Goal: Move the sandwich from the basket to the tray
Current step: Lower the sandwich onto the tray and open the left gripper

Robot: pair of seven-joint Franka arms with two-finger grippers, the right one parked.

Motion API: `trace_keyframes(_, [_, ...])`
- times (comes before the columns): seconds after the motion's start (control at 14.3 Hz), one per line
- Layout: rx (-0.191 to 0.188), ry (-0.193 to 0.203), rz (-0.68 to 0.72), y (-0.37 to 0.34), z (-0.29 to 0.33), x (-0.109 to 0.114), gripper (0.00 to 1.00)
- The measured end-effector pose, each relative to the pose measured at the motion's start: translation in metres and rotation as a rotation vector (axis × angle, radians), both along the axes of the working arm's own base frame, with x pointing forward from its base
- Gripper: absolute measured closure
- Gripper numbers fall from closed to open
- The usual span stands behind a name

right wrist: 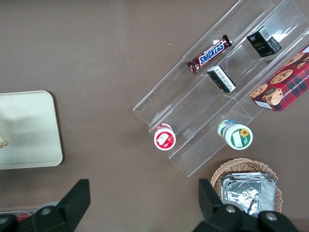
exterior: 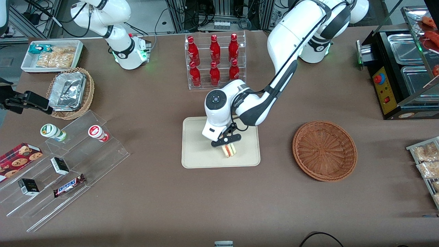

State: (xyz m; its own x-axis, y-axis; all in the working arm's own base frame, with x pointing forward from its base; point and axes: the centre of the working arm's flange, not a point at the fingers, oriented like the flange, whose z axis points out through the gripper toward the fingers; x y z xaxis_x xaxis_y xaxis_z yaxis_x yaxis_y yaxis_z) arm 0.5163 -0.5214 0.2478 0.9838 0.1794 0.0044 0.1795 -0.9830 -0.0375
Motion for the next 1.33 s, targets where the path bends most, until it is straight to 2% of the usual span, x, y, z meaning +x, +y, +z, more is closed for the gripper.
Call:
trace_keyframes(0.14, [-0.012,0.041,-0.073,0.001,-0.003,-0.002,0.83])
trace_keyframes(0.28, [-0.06,0.095,-0.132,0.001,-0.004,-0.003,0.84])
trace_keyframes(0.42, [-0.089,0.123,-0.173,0.0,-0.004,-0.004,0.84])
trace_keyframes(1.12, [-0.08,0.15,-0.204,0.002,-0.022,-0.007,0.81])
trace_keyframes(1.33, [-0.076,0.159,-0.202,0.002,-0.029,-0.008,0.54])
